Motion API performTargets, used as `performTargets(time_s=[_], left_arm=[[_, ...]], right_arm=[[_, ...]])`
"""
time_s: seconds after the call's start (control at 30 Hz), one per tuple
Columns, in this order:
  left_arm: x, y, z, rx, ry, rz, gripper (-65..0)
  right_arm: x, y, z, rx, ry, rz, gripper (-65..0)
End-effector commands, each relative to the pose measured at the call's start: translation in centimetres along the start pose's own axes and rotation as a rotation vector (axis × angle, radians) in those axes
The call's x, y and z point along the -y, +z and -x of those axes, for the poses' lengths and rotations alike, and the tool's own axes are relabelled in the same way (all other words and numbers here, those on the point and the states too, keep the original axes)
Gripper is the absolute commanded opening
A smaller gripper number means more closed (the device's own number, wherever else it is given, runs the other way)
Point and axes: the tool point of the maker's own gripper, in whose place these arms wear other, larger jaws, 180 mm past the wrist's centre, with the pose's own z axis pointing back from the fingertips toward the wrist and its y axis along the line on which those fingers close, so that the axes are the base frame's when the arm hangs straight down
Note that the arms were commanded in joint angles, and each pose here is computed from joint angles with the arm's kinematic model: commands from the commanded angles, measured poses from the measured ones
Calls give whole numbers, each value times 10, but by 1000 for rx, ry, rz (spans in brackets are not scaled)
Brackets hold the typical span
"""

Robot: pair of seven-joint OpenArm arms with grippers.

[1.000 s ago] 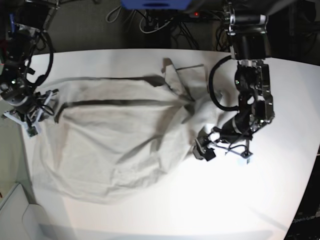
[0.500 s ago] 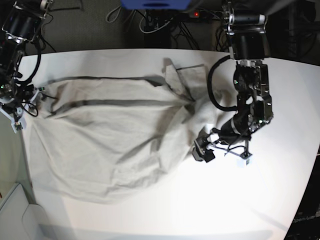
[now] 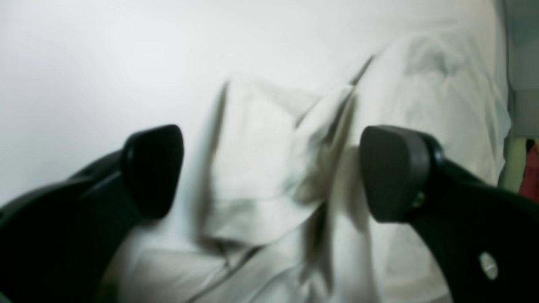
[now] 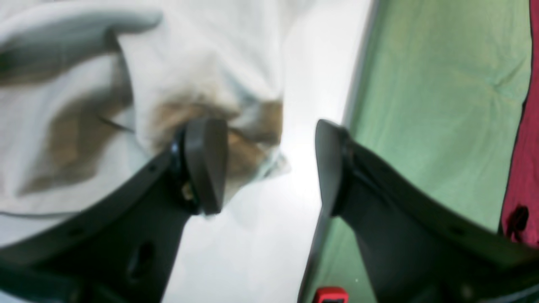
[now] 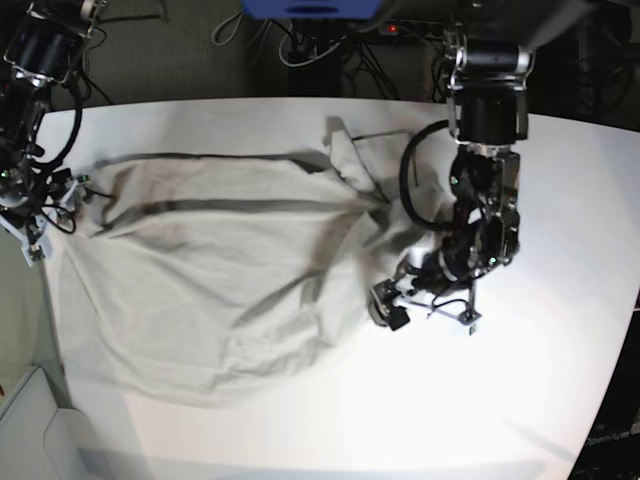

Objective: Layout the t-shirt on the table in an organized manner, then fold the t-shirt properly
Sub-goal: 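Reach the left gripper down and grasp the bunched shirt fabric, then pull the grasped fabric away from the right gripper, stretching the shirt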

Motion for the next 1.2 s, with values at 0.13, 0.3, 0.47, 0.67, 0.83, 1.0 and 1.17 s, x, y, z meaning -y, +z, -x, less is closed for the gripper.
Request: performTargets(time_s=[0.13, 0.3, 0.47, 0.67, 0.83, 1.0, 1.17], left_arm=[[25, -7, -16, 34, -39, 48, 0], [23, -7, -15, 34, -29, 40, 0], [19, -6, -14, 31, -34, 38, 0], [14, -2, -22, 55, -16, 33, 0], [-9, 5, -31, 95, 82, 4, -50], [-11, 3, -28, 93, 114, 2, -125], [-9, 2, -26, 90, 116, 8, -127]], right_arm=[[14, 7, -14, 41, 7, 35, -311], [14, 7, -14, 42, 7, 35, -311], [14, 7, -14, 42, 7, 35, -311], [14, 7, -14, 41, 5, 34, -311], [15, 6, -13, 40, 5, 33, -311], [14, 6, -12, 39, 4, 32, -311], [12, 5, -13, 40, 4, 28, -311]])
